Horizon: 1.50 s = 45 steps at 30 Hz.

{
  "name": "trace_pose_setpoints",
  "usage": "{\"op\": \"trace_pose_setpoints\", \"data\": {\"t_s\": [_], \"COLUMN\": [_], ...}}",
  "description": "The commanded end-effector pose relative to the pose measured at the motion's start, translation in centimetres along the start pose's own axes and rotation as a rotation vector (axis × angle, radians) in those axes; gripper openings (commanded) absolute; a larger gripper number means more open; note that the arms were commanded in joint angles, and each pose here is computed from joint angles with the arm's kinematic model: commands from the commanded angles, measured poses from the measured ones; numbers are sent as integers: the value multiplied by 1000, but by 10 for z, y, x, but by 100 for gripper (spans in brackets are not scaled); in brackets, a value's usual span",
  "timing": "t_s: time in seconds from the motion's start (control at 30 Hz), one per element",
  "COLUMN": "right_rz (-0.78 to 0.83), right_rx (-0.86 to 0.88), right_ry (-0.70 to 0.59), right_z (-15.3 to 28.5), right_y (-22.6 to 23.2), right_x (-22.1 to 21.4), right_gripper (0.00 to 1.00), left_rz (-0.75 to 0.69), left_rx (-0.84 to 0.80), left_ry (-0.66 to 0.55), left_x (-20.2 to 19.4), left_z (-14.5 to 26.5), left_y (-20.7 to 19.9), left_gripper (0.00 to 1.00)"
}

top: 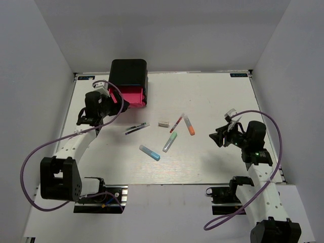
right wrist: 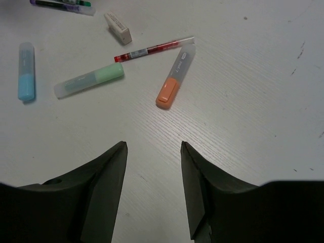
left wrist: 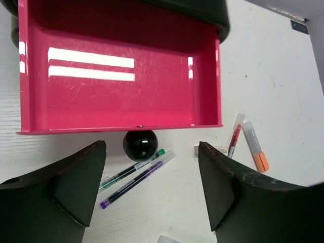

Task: Sort the stationery into containers
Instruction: Open the drawer in the storage box, then pick up the pen from the center of the board.

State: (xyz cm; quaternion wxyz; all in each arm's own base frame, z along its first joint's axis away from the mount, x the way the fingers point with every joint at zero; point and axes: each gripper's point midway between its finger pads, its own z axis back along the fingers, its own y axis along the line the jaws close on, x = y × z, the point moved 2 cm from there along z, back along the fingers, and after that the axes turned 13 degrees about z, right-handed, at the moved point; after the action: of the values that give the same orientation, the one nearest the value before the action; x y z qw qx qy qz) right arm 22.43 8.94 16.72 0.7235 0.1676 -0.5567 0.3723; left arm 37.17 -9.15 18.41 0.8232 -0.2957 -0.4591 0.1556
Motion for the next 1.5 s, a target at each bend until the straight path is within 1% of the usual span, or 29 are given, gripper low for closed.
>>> {"op": "trace_pose_setpoints", "data": {"t_s": [0.0, 0.1, 0.23, 0.27, 0.3, 0.33, 0.37, 0.4, 0.43, 0.47, 0.5, 0.53, 0.57, 0.6, 0.67, 0.7, 0.73, 0.8, 0.83, 0.9, 1.0, 1.03, 1.1, 1.13, 1.17, 1.23, 1.27, 1.37, 1.47], "right_rz": [-11, -35, -51, -41, -67, -53, -40, -61, -56, -57, -56, -71, -77, -49, -57, -33, -35, -22, -27, -28, -16, -6, -22, -21, -41, -44, -50, -52, -54], "right_rx": [52, 67, 93, 95, 108, 138, 130, 164, 169, 162, 148, 179, 143, 132, 126, 63, 75, 24, 26, 30, -1, -11, -1, 6, 21, 22, 25, 16, 27], "right_ry": [-6, 14, 46, 43, 71, 82, 89, 139, 152, 176, 207, 239, 300, 287, 359, 355, 385, 416, 440, 450, 481, 464, 501, 489, 525, 529, 554, 577, 600], "right_z": [-4, -7, -13, -13, -18, -24, -25, -36, -40, -44, -51, -61, -68, -76, -91, -98, -106, -114, -121, -130, -146, -151, -159, -165, -170, -176, -182, -190, -191], "right_y": [3, 3, 1, -2, -3, 3, -2, 1, -1, -3, -10, -3, -8, -12, -7, -18, -13, -18, -19, -13, -14, -16, -14, -14, -11, -12, -10, -13, -9], "right_x": [5, 3, 1, 9, 3, 4, 12, 2, 5, 3, 3, -2, -13, -1, -13, -7, -13, -15, -20, -18, -27, -22, -34, -27, -39, -37, -45, -51, -59], "right_gripper": [53, 53, 54, 54, 54, 53, 51, 49, 49, 47, 45, 43, 43, 42, 42, 45, 49, 53, 58, 60, 62, 62, 63, 63, 63, 63, 63, 63, 60], "left_rz": [-25, -29, -29, -34, -37, -38, -43, -44, -53, -55, -70, -64, -78, -75, -79, -87, -87, -86, -86, -88, -84, -86, -86, -86, -96, -96, -96, -98, -107], "left_rx": [-22, -30, -17, -28, -34, -37, -47, -50, -71, -74, -83, -70, -81, -73, -44, -42, -27, -18, -18, -16, -1, -6, -6, -6, -6, -6, -6, -11, -10], "left_ry": [-44, -55, -69, -84, -91, -96, -109, -114, -143, -146, -160, -142, -159, -149, -146, -144, -158, -166, -166, -179, -177, -184, -184, -184, -184, -184, -184, -191, -191], "left_x": [6, 4, -2, 2, -3, -4, -5, -9, -6, -8, -8, -15, -13, -18, -22, -23, -22, -21, -21, -17, -18, -17, -17, -17, -17, -17, -17, -16, -16], "left_z": [19, 27, 38, 43, 52, 57, 62, 67, 79, 83, 88, 90, 97, 99, 103, 105, 108, 110, 110, 111, 111, 113, 113, 113, 113, 113, 113, 115, 115], "left_y": [-9, -9, -6, -10, -10, -10, -12, -10, -16, -16, -18, -13, -17, -13, -7, -6, -5, -4, -4, -5, -3, -4, -4, -4, -4, -4, -4, -5, -5], "left_gripper": [84, 86, 86, 86, 85, 80, 77, 74, 69, 60, 55, 50, 44, 44, 44, 53, 60, 75, 77, 80, 80, 80, 81, 81, 81, 81, 81, 81, 81]}}
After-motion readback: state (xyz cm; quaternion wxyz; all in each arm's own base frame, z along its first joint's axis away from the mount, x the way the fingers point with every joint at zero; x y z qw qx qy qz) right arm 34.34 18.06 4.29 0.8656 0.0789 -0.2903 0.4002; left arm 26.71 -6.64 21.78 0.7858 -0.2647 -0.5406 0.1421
